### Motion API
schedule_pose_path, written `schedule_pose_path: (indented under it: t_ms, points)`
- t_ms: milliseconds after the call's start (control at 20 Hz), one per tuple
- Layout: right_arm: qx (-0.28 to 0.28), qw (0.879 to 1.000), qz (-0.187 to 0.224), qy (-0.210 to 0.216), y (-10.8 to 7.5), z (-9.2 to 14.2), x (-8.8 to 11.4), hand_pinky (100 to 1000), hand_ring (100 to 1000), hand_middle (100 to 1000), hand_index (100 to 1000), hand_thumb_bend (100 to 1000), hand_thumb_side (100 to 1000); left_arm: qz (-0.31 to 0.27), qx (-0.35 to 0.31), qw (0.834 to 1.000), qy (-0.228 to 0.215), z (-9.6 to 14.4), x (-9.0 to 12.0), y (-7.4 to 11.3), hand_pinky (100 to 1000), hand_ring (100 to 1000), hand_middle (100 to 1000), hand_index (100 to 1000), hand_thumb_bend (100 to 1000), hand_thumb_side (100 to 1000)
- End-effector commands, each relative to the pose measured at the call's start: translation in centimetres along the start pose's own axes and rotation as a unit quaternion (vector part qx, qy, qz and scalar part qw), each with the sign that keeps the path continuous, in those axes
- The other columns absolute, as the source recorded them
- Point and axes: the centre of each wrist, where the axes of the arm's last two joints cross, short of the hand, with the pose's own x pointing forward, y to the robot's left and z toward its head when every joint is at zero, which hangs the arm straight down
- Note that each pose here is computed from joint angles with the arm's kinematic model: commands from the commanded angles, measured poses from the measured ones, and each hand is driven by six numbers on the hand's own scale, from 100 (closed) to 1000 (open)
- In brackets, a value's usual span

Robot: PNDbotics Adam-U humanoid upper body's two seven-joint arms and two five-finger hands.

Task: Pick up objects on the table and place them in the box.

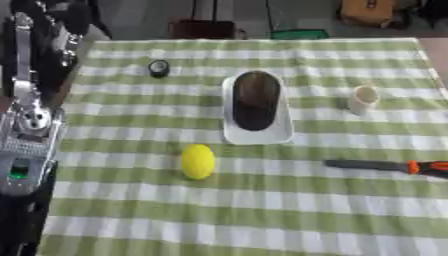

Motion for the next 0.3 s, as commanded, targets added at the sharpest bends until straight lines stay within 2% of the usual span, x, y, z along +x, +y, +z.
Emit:
schedule_pose_path:
  t_ms: [50,300]
  points:
    - [-0.003,1.0,0.009,-0.014,-0.54,-0.57,0.56,576,663,714,817,462,737,-0.005,0.009,1.0,-0.006,-0.22,0.14,0.67,716,780,817,901,835,845]
    - [-0.003,1.0,0.01,-0.014,-0.54,-0.56,0.56,576,662,713,817,463,736,-0.005,0.011,1.0,-0.003,-0.07,0.09,0.71,712,770,811,899,837,842]
